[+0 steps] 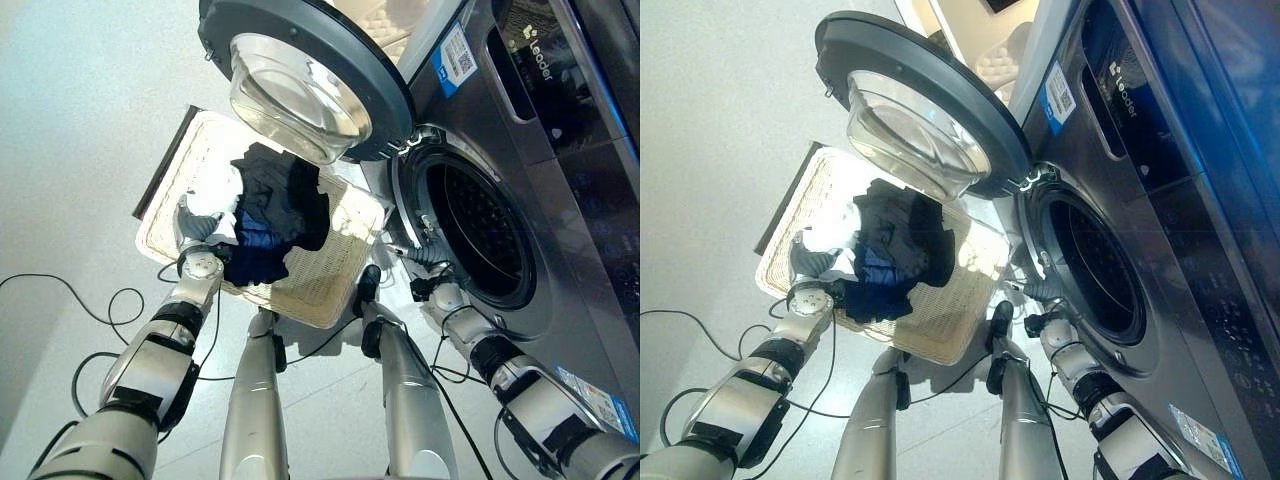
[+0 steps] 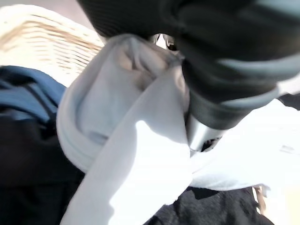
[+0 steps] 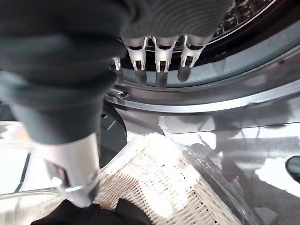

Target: Put the clothes into the washing machine.

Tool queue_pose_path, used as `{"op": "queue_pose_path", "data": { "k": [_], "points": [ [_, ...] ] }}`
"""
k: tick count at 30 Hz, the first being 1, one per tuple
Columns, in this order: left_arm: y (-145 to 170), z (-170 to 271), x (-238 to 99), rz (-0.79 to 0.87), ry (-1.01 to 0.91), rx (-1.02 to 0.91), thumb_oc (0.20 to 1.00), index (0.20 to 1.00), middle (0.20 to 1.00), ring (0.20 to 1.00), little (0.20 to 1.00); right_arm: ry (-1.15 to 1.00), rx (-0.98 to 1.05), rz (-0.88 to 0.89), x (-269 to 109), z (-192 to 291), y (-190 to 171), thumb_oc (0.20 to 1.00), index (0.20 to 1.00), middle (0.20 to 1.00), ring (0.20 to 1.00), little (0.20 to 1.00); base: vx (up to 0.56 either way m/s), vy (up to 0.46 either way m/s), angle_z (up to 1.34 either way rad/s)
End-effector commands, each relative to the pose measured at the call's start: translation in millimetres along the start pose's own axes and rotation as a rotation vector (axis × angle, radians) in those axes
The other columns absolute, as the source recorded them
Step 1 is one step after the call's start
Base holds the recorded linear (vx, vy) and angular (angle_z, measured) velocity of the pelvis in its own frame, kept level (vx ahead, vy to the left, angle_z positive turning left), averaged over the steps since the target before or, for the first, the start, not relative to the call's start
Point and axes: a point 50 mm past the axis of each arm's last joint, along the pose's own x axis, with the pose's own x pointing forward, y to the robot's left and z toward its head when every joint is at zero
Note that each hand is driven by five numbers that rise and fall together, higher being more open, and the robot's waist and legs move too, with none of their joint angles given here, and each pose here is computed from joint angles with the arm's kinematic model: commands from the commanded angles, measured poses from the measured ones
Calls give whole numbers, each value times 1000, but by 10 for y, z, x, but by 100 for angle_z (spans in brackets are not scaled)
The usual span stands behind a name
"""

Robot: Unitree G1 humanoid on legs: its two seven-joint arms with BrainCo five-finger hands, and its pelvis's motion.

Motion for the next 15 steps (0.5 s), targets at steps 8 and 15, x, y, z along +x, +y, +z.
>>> {"op": "queue_pose_path", "data": {
  "k": [8,15],
  "points": [
    [-156,432,-172,-49,-305,-221,200,200,200,200,200,-101,35,-22,-89,104,-28,1000,1000,1000,1000,1000,4,-11,-1],
    [-403,453,-525,-203,-455,-144,200,200,200,200,200,-210,129,307,-216,316,157,1000,1000,1000,1000,1000,10,-42,0]
  ]
}}
